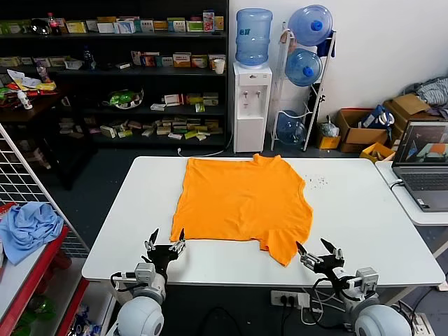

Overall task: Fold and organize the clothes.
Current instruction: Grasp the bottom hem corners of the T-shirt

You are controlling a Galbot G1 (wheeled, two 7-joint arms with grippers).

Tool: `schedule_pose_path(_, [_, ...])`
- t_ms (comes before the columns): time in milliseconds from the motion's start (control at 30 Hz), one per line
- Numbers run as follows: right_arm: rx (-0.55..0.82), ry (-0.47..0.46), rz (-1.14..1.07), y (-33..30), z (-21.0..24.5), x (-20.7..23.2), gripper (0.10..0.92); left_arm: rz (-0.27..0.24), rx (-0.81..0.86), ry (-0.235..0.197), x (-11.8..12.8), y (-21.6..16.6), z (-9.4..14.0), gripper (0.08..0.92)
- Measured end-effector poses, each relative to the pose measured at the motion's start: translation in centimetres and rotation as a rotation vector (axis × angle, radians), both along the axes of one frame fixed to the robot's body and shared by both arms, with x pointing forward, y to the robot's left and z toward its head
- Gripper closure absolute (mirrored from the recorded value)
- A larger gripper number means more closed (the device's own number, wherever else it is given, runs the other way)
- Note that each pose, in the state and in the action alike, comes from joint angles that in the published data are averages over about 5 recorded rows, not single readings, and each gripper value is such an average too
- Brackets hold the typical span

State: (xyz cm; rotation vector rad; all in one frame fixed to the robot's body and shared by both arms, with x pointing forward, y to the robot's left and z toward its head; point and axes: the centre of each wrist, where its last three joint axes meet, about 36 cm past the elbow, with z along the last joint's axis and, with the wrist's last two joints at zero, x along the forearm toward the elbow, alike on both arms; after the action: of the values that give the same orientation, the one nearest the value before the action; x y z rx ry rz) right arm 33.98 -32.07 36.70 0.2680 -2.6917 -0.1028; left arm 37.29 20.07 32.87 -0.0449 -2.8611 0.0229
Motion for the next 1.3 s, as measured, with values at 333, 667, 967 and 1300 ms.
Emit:
schedule_pose_path(333, [0.010,0.052,-0.038,0.6,-0.9,0.4,0.200,-0.049,0.044,0.035,0.8,-0.1,0.1,0.177])
schedule_pose_path(667, [0.026,0.095,-0.065,1.7,-2.0,1.4,0.200,-0.044,0.058,0.099,2.5,0.0,-0.3,0.177])
schedule_pose_path(967, [0.048,0.116,-0.077,3.0,-2.9,2.6,0.200,-0.027,0.048,0.142,3.9,0.3,-0.4,0.177])
schedule_pose_path(1300, [0.066,0.123,-0.076,4.6,-3.3,3.9,0.256,-0.002,0.025,0.187,4.6,0.8,-0.8,0.218])
